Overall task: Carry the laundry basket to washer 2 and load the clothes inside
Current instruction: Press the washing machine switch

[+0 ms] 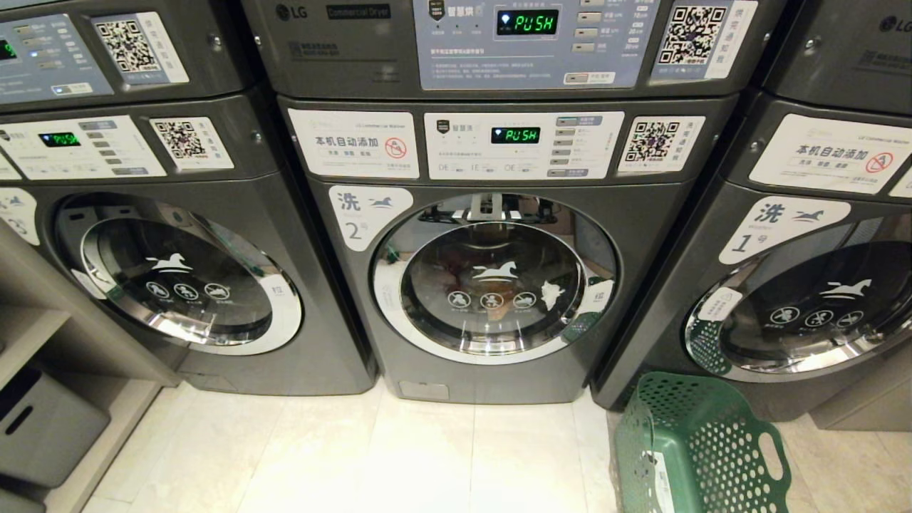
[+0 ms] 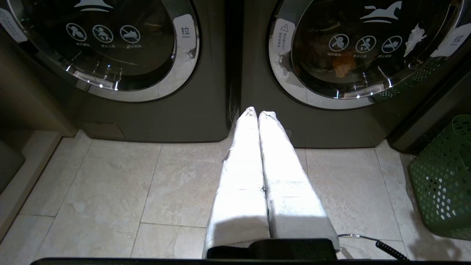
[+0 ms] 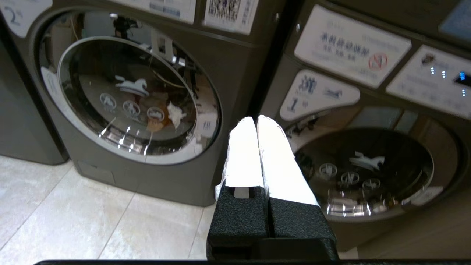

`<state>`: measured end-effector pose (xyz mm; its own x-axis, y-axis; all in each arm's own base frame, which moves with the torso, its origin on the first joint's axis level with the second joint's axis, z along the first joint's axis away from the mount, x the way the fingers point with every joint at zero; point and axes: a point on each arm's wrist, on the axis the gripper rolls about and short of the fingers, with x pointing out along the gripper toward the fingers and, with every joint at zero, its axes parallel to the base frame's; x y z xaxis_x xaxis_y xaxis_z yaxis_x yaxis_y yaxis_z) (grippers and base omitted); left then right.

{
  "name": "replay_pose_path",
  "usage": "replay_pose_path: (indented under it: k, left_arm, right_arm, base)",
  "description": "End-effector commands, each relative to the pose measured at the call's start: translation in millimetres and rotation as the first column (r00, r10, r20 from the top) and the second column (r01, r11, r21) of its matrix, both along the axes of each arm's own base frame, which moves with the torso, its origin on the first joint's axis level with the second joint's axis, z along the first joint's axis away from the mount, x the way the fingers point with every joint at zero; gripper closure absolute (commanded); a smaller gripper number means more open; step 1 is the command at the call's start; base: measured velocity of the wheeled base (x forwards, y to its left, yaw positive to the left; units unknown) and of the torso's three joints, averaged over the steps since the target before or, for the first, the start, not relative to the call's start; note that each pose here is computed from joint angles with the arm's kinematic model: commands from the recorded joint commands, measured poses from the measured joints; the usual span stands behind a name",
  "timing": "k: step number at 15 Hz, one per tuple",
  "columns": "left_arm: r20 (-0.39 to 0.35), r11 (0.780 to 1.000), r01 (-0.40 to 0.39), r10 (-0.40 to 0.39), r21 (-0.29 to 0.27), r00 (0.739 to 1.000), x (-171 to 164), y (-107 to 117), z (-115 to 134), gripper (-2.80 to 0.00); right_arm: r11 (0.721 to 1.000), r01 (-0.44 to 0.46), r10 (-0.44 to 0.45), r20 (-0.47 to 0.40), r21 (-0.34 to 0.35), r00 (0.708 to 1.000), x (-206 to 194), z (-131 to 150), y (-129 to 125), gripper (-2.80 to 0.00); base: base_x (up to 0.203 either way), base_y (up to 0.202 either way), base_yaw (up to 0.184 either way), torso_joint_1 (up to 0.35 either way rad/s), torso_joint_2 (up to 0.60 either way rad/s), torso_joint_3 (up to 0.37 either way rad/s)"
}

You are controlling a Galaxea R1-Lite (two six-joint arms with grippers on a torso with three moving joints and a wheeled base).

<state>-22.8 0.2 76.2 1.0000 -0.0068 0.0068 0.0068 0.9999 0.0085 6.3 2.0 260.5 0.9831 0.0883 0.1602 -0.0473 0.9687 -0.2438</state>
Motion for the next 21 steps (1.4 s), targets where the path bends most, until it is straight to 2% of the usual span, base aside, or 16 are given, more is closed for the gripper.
replay_pose_path:
  k: [1,4,6,7,8,11,13,15,17,21]
  left_arm:
    - [0.002,1.0,-0.001,0.001,-0.001,1.0,-0.1,0.0,0.0,0.0]
    - [0.002,1.0,-0.001,0.001,-0.001,1.0,-0.1,0.0,0.0,0.0]
    - [0.002,1.0,-0.001,0.001,-0.001,1.0,-0.1,0.0,0.0,0.0]
    - [0.002,1.0,-0.001,0.001,-0.001,1.0,-0.1,0.0,0.0,0.0]
    - [0.002,1.0,-0.001,0.001,-0.001,1.0,-0.1,0.0,0.0,0.0]
    - [0.002,1.0,-0.001,0.001,-0.001,1.0,-0.1,0.0,0.0,0.0]
    - [0.002,1.0,-0.001,0.001,-0.001,1.0,-0.1,0.0,0.0,0.0]
    - [0.002,1.0,-0.001,0.001,-0.001,1.0,-0.1,0.0,0.0,0.0]
    - [0.002,1.0,-0.001,0.001,-0.001,1.0,-0.1,0.0,0.0,0.0]
    - [0.002,1.0,-0.001,0.001,-0.001,1.0,-0.1,0.0,0.0,0.0]
  right_arm:
    - [0.999,-0.041,0.039,-0.165,-0.008,0.985,126.3,42.2,4.4,0.0]
    - [0.985,-0.174,0.17,-0.131,-0.017,0.977,230.5,50.9,37.6,0.0]
    - [0.963,-0.27,0.269,-0.028,-0.026,0.963,269.6,50.9,72.4,0.0]
    - [0.948,-0.318,0.319,0.04,-0.029,0.947,276.2,54.0,90.4,0.0]
    - [0.937,-0.348,0.349,0.064,-0.028,0.935,275.8,54.7,100.3,0.0]
    - [0.912,-0.409,0.41,0.034,-0.025,0.911,272.4,39.6,119.5,0.0]
    - [0.911,-0.411,0.411,0.041,-0.015,0.911,286.6,24.1,128.5,0.0]
    - [0.934,-0.358,0.356,0.099,-0.001,0.929,301.2,14.7,132.3,0.0]
    - [0.947,-0.322,0.32,0.079,0.008,0.944,307.0,3.5,131.8,0.0]
    - [0.952,-0.306,0.304,0.081,0.011,0.949,327.1,-6.6,134.6,0.0]
  base:
    - [0.0,0.0,0.0,0.0,0.0,0.0]
    - [0.0,0.0,0.0,0.0,0.0,0.0]
    - [0.0,0.0,0.0,0.0,0.0,0.0]
    - [0.0,0.0,0.0,0.0,0.0,0.0]
    - [0.0,0.0,0.0,0.0,0.0,0.0]
    - [0.0,0.0,0.0,0.0,0.0,0.0]
    - [0.0,0.0,0.0,0.0,0.0,0.0]
    - [0.0,0.0,0.0,0.0,0.0,0.0]
    - [0.0,0.0,0.0,0.0,0.0,0.0]
    - [0.0,0.0,0.0,0.0,0.0,0.0]
